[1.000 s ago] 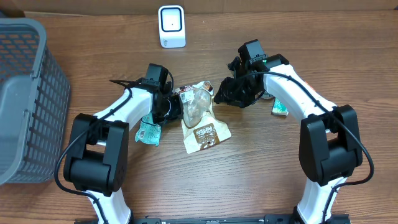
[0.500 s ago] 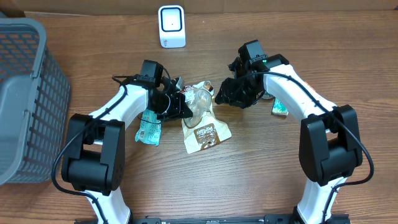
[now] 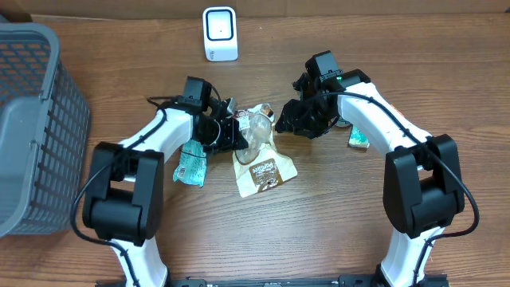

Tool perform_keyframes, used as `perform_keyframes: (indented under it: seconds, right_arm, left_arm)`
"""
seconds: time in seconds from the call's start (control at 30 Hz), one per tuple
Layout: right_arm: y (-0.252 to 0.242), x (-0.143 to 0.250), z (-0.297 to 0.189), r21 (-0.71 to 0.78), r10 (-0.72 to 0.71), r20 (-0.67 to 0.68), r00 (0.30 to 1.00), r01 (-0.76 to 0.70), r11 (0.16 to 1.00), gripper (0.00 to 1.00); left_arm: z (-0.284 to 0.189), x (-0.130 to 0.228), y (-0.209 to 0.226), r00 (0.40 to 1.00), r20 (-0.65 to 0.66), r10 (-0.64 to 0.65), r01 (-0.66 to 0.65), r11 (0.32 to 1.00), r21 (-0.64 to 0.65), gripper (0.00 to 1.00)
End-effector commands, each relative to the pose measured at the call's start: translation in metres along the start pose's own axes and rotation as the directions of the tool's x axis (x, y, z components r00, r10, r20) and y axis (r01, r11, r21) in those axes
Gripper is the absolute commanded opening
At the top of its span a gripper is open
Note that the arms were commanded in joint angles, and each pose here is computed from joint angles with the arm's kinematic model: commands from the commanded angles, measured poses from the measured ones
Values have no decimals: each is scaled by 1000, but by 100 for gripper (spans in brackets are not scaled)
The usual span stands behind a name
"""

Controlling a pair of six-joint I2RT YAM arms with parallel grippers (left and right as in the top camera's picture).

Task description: Scan the item barcode

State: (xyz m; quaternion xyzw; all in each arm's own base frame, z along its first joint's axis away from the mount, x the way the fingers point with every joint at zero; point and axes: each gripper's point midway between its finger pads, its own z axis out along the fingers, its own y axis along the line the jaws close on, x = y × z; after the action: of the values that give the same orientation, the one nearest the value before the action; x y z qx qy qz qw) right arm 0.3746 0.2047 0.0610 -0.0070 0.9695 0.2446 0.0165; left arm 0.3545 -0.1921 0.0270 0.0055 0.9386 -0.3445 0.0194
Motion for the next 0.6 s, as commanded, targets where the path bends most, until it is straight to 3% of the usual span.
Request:
perform_keyframes:
  seconds: [0.0,0.33,0.57]
  right_arm:
    - [0,0,-1,7,-16,7,1000,16,1000,52]
    - [0,1,0,7,-18,5,1000,18,1000,52]
    - [-4,4,12,-2,-23,-29,999,23,1000,66]
  left_arm:
    - [23,6,23,998,-43,-54,51,996,-71,4]
    - [34,11,41,993,-71,-93,86,992,-93,4]
    - [34,10,43,993,-69,-98,91,991,-100,4]
